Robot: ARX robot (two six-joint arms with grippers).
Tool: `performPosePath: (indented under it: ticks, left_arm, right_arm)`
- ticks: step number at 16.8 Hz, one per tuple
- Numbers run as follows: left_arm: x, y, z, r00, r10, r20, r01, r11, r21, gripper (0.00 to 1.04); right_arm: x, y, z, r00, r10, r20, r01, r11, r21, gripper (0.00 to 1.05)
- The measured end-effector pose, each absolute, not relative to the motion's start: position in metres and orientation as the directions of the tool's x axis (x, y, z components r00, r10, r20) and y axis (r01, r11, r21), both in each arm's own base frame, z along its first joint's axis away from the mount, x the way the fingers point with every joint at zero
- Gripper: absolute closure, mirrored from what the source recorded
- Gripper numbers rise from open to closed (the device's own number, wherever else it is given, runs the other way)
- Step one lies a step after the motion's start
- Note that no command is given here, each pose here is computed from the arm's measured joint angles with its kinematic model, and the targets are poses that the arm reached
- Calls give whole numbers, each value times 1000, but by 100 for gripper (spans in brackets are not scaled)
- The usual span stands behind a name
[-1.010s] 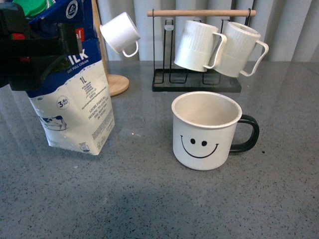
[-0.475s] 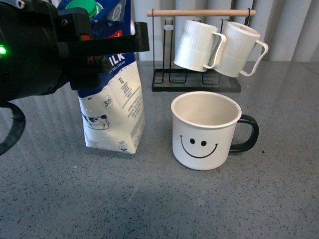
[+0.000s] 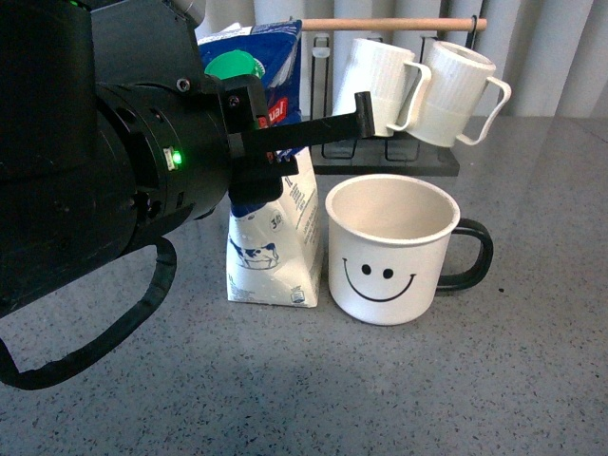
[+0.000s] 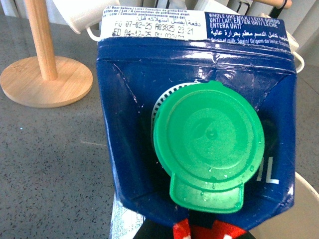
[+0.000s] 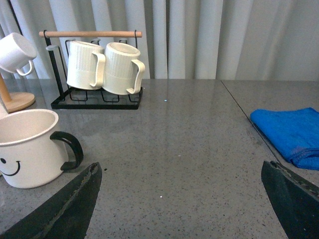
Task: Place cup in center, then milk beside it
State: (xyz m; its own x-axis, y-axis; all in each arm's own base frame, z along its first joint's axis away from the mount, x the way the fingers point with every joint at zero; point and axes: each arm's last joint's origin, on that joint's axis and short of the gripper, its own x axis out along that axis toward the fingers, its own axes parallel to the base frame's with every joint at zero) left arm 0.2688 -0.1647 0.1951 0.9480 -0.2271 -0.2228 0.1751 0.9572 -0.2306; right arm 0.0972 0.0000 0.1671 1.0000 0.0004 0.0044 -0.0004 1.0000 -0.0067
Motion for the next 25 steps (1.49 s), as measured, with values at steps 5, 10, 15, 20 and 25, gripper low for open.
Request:
performPosePath:
  ticks: [5, 10, 15, 20, 25]
  left_arm:
    - [269, -166, 195, 945, -247, -215, 191, 949, -253, 81]
    - [270, -166, 196, 944, -253, -213, 195, 946, -258, 69]
    - [269, -166, 197, 941, -265, -212, 205, 942, -265, 35]
    - [252, -160, 225, 948, -288, -134, 240, 927, -287, 7]
    - [241, -152, 237, 952, -288, -107, 249, 927, -280, 7]
  right_arm:
    - [97, 0, 167, 1000, 0, 4, 0, 1000, -6, 7]
    - [97, 0, 167, 1000, 0, 4, 0, 1000, -6, 7]
    - [97, 0, 167, 1000, 0, 4, 0, 1000, -7, 7]
    - [97, 0, 167, 1000, 0, 4, 0, 1000, -6, 7]
    - [97, 0, 167, 1000, 0, 4, 0, 1000, -7, 7]
